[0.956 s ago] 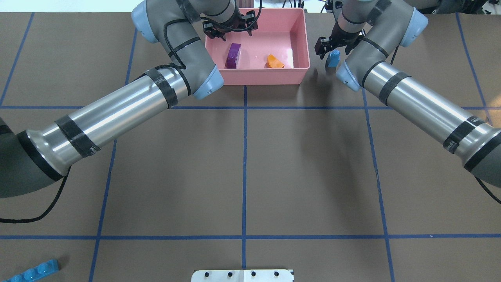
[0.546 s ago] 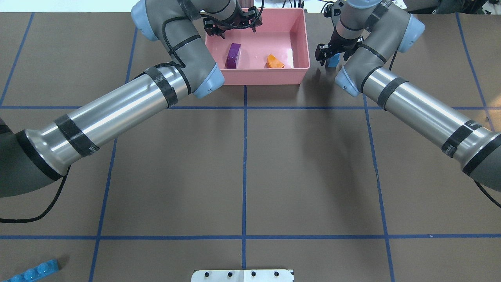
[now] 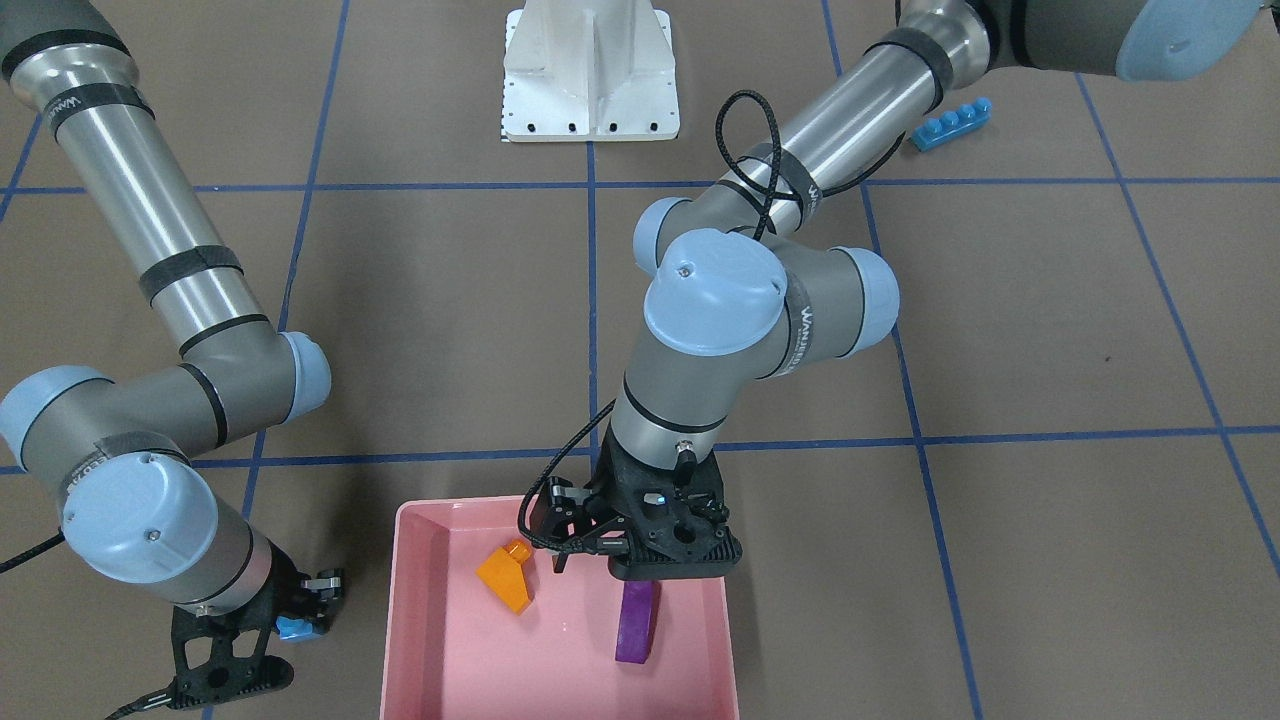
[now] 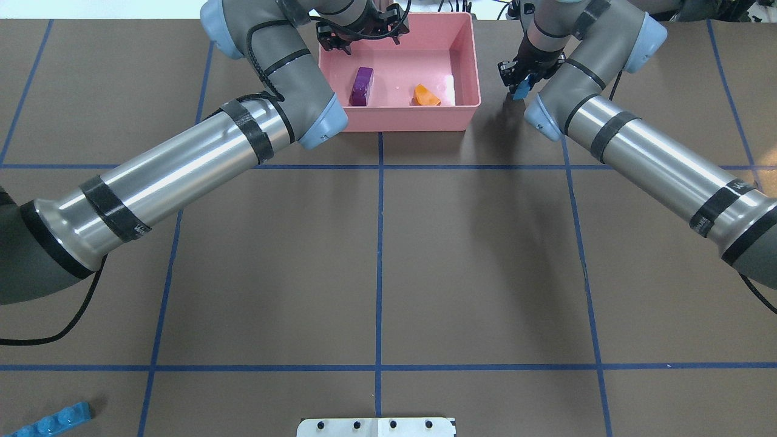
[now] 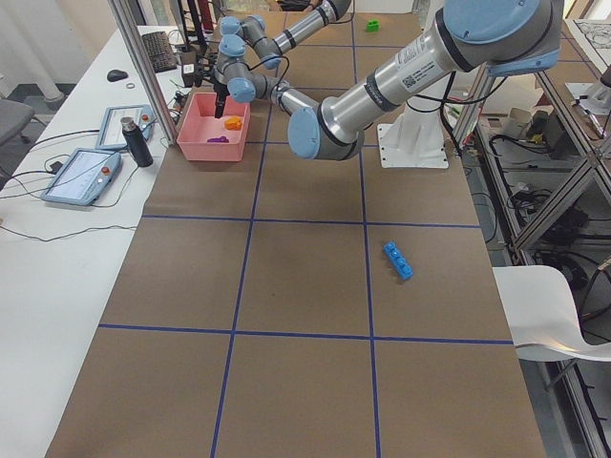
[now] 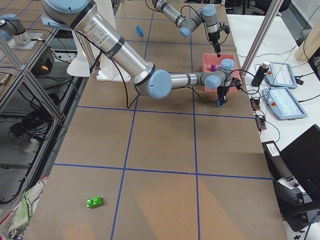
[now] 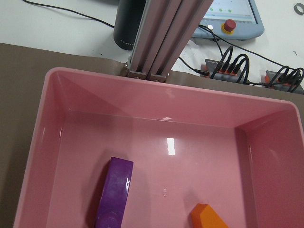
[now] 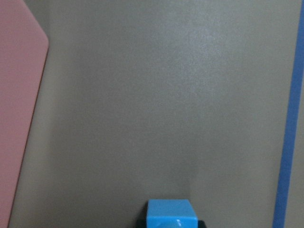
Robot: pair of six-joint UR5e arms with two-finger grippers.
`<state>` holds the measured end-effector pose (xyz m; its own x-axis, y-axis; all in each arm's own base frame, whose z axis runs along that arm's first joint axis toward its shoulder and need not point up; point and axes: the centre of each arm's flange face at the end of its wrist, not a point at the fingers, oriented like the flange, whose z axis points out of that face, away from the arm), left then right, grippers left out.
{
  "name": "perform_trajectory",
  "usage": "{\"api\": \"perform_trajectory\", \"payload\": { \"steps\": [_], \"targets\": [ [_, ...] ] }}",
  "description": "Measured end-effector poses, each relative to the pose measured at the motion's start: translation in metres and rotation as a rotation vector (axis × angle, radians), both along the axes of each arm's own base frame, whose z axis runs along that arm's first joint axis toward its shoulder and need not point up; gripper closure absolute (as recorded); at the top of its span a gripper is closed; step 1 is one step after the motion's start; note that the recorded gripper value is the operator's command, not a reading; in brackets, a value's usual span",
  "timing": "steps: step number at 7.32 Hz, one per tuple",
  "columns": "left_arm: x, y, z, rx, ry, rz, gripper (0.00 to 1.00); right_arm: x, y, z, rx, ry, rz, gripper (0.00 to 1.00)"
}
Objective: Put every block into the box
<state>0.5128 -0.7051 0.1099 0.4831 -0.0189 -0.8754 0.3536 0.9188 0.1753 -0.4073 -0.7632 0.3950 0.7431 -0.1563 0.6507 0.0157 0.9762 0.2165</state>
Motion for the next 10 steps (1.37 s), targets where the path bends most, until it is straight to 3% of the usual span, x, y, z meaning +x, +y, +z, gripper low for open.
{"api": "perform_trajectory", "payload": {
  "steps": [4, 6, 7, 8, 9, 10],
  "targets": [
    [-0.094, 0.011, 0.047, -0.09, -0.011, 0.102, 0.0, 0.062, -0.02, -0.095, 0.003, -0.191, 0.048, 1.0],
    [-0.154, 0.059, 0.103, -0.064, -0.1, 0.174, 0.0, 0.041, -0.017, -0.147, 0.011, -0.228, 0.073, 1.0],
    [-0.179, 0.09, 0.126, -0.051, -0.148, 0.213, 0.0, 0.008, -0.011, -0.167, 0.033, -0.209, 0.083, 1.0],
    [-0.201, 0.122, 0.155, -0.04, -0.186, 0.25, 0.0, -0.026, -0.003, -0.181, 0.047, -0.185, 0.099, 0.25],
    [-0.222, 0.153, 0.187, -0.036, -0.215, 0.279, 0.0, -0.046, 0.003, -0.186, 0.051, -0.171, 0.107, 0.0],
    [-0.239, 0.181, 0.214, -0.04, -0.236, 0.3, 0.0, -0.054, 0.005, -0.187, 0.051, -0.164, 0.111, 0.0]
  ]
}}
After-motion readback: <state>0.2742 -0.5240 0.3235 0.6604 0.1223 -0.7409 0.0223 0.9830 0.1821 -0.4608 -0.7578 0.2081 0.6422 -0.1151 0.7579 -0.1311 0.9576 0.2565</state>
